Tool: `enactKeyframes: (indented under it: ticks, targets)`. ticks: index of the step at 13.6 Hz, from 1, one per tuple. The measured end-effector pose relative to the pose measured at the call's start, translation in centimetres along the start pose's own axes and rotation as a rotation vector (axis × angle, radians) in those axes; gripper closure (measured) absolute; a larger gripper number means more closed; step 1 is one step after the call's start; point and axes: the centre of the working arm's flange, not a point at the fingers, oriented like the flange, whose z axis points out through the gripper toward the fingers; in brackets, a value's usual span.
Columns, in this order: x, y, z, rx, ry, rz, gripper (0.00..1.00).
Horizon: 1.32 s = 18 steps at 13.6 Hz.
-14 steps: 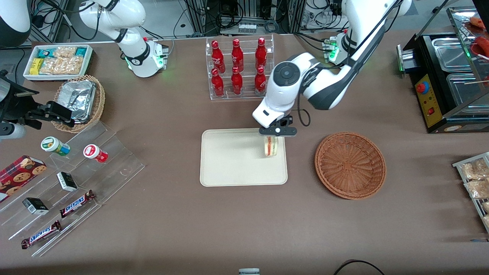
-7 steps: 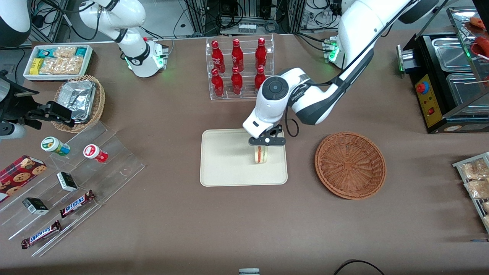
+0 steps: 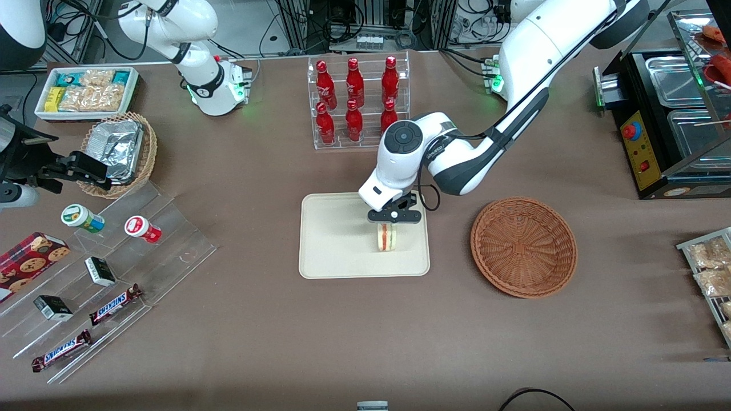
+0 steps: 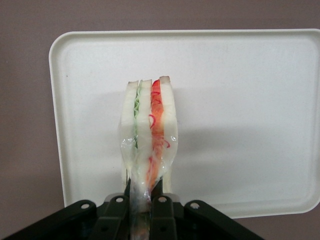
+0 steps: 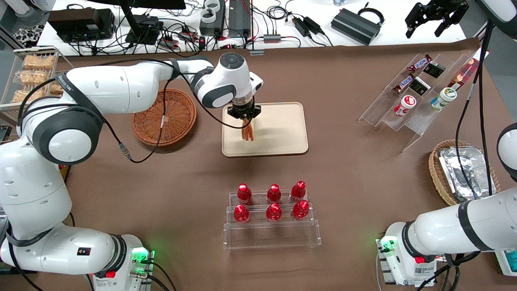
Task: Place sandwich from basket to tray
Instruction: 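Carry the sandwich over the cream tray and lower it, then set the sandwich upright on the tray and open the left gripper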
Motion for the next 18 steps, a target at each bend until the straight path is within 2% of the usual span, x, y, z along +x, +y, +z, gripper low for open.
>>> enactKeyframes:
  ticks: [3,6,11,18]
  targets:
    - [0.1,0.0,0.5,0.011,0.025,0.014,0.86]
    - [-0.3,0.1,1.8,-0.01,0.05,0.024,0.86]
    - [-0.6,0.0,3.1,-0.015,0.064,0.039,0.86]
    - [-0.1,-0.9,3.8,0.008,0.076,0.043,0.86]
